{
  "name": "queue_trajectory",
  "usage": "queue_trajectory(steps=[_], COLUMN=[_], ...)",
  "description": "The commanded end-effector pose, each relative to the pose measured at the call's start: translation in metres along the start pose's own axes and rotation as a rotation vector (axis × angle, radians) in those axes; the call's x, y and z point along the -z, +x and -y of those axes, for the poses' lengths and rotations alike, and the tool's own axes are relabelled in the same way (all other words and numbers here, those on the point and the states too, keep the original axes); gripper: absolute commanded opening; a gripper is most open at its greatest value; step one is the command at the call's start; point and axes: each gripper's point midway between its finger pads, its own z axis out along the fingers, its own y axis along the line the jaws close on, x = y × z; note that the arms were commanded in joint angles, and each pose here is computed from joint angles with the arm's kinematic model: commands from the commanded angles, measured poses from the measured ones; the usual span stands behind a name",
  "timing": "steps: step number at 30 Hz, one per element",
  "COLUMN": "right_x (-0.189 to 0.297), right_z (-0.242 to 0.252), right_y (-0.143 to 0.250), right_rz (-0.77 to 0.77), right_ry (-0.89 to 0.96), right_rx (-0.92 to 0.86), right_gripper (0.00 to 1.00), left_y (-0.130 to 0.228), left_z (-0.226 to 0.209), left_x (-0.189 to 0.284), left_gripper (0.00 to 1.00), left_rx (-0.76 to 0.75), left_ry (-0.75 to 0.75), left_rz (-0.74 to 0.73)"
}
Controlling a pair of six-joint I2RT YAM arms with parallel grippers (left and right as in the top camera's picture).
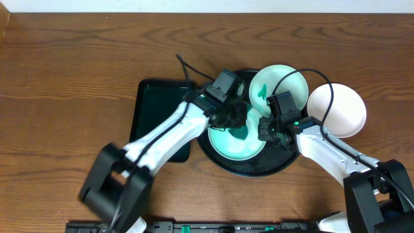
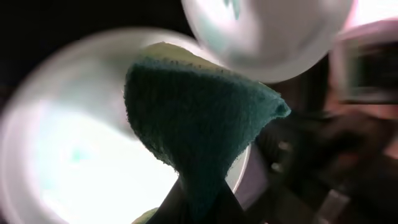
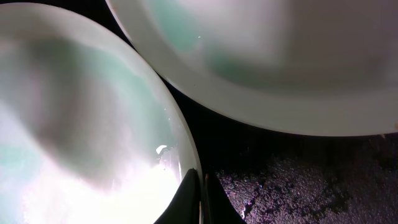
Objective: Clean dirty plates on tray and stack at the side
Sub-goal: 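Scrub the plate surface with the sponge in the left gripper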
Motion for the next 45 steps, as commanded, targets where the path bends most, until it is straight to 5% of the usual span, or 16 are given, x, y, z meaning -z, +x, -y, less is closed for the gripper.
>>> queue_trajectory(steps=[1, 10, 30, 45], right_x=[-0.003, -0.003, -0.003, -0.003], right_z=[0.001, 0.000, 0.000, 0.000], right_y=[0.005, 0.005, 0.005, 0.005], right_rz=[-0.012, -0.015, -0.015, -0.015], right_ry=[0.007, 0.001, 0.001, 0.001], right_rx=[0.007, 0.007, 0.007, 0.007], right_gripper=[0.01, 0.01, 0.01, 0.01], left_y=[-0.013, -0.006, 0.004, 0.045], left_z=[-0.015, -0.055, -0.087, -0.043], left_x=[0.017, 0.007, -0.063, -0.078], left_gripper=[0.07, 0.07, 0.07, 0.07], left_rx=[-0.014, 0.038, 0.021, 0.061], left_ry=[-0.097, -0.283, -0.344, -0.069], left_rz=[0.086, 0.077, -0.016, -0.236])
